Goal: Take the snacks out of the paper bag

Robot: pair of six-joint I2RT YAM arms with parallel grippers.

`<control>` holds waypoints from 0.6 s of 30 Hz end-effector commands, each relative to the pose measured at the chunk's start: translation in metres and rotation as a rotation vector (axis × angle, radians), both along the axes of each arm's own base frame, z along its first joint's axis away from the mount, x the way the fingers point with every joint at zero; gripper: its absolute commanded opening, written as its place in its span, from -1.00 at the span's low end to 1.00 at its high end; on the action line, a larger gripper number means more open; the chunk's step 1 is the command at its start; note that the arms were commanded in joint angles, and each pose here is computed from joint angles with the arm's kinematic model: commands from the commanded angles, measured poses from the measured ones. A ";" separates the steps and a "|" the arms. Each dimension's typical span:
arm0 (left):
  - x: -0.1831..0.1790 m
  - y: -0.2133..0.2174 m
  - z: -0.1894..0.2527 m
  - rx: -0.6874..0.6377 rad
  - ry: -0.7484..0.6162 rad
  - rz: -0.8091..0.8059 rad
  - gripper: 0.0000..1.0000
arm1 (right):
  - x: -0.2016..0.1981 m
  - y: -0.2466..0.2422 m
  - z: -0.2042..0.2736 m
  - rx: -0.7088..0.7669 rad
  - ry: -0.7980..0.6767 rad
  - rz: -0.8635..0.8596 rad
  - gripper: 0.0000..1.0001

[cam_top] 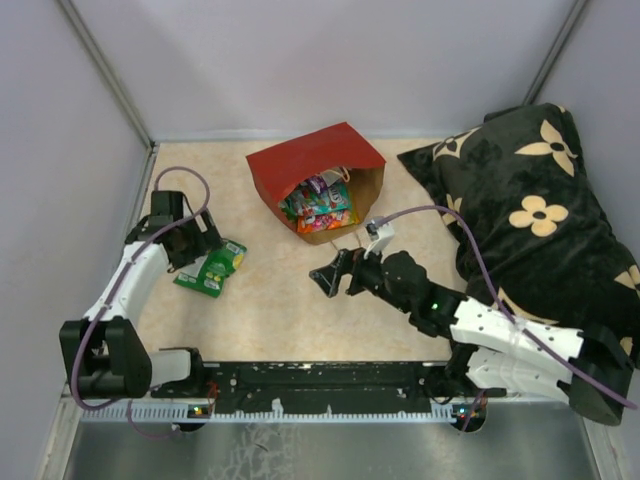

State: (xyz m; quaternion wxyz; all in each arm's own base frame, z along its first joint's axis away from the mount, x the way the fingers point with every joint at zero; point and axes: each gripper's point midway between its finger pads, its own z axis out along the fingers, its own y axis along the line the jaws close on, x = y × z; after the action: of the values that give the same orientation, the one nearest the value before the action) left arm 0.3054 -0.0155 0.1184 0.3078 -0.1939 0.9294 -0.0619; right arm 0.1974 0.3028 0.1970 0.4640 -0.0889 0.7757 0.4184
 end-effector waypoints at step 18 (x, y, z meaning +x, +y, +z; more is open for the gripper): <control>-0.026 -0.057 -0.124 -0.009 0.122 0.116 0.71 | -0.005 0.012 0.033 0.163 0.051 0.028 0.98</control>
State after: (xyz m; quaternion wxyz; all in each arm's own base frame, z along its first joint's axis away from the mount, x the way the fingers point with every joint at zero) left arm 0.2734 -0.0693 0.0299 0.2262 -0.2463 0.9376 -0.0950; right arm 0.1835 0.2978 0.2025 0.4294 -0.0601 0.7830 0.4459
